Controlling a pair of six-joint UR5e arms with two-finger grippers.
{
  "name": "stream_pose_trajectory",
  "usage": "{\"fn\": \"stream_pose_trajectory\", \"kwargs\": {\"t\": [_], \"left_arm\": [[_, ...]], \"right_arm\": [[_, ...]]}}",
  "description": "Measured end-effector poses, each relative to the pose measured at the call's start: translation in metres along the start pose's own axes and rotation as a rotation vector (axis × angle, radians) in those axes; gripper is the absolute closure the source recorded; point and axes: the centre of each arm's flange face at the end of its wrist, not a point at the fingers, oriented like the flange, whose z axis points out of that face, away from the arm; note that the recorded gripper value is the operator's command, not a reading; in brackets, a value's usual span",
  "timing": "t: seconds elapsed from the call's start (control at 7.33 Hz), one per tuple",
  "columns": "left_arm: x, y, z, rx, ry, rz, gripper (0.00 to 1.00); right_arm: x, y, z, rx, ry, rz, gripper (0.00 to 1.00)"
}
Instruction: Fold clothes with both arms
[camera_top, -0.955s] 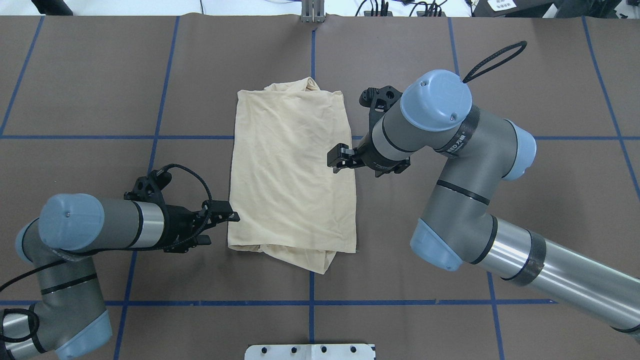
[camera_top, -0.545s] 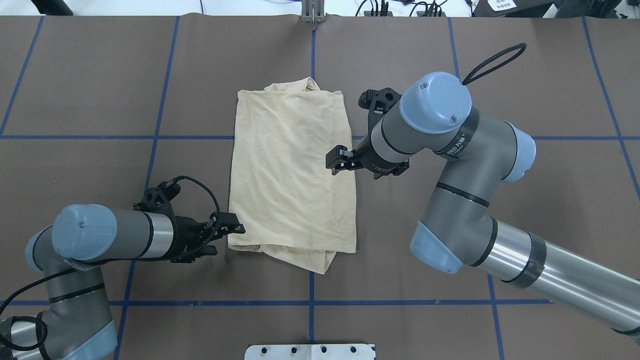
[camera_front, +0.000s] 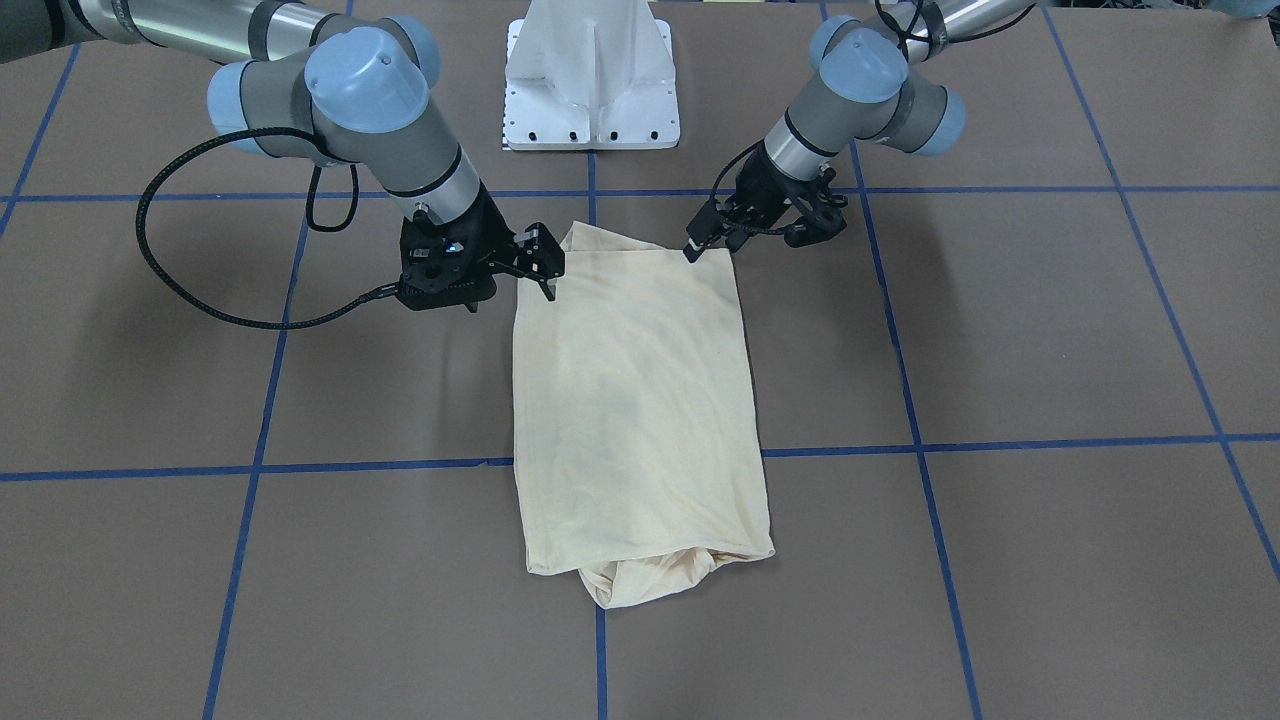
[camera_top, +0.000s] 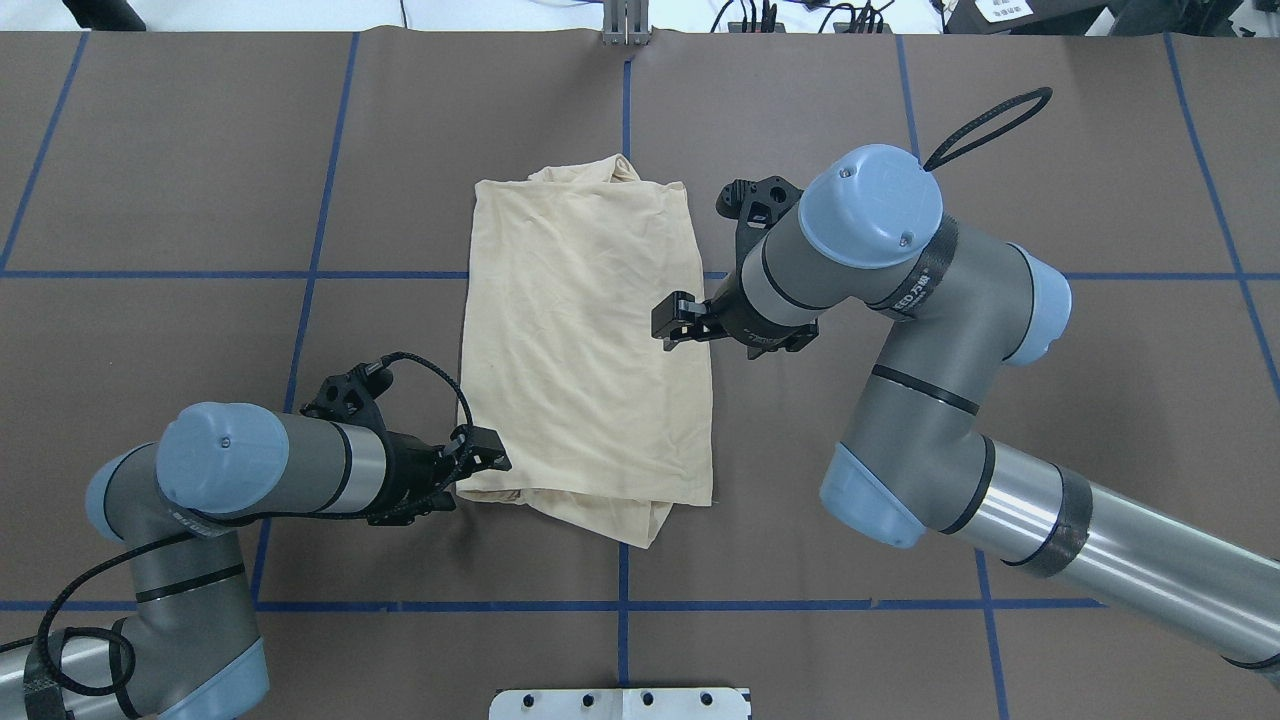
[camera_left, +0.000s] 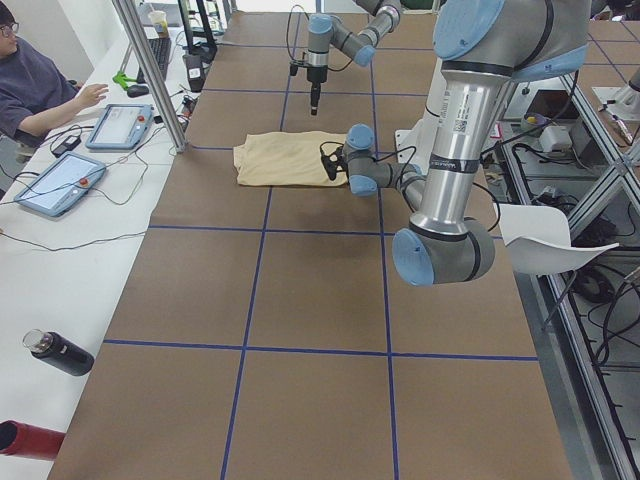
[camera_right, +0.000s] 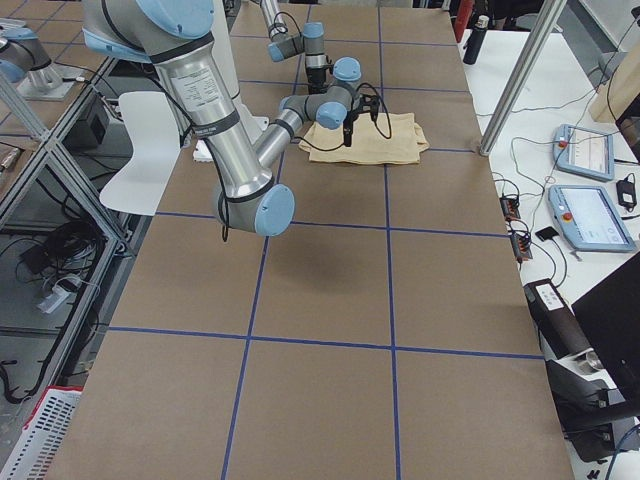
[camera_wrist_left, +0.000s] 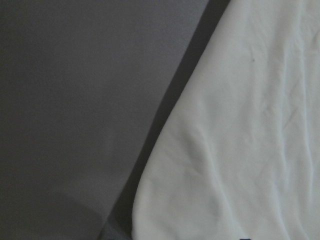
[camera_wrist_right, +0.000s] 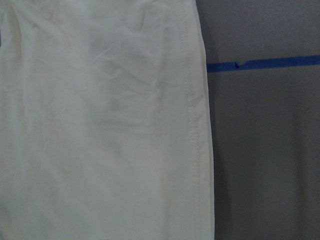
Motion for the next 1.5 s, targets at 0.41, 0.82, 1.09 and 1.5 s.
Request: {"fn": "stream_pose_trajectory", "kwargs": {"t": [0.41, 0.82, 1.09, 1.5], "left_arm": [[-0.005, -0.003, 0.006, 0.006, -0.02, -0.005, 0.47], [0.0, 0.0, 0.007, 0.007, -0.041, -0.008, 1.0], [0.003, 0.003, 0.003, -0.009, -0.043, -0.005, 1.0], [0.008, 0.011, -0.007, -0.052, -0.043, 0.001, 1.0]], "right_arm": [[0.0, 0.001, 0.001, -0.001, 0.001, 0.0, 0.0], [0.0, 0.001, 0.001, -0.003, 0.001, 0.0, 0.0], [0.0, 0.001, 0.001, -0.003, 0.001, 0.0, 0.0], [-0.003, 0.012, 0.005, -0.015, -0.002, 0.031, 0.0]]}}
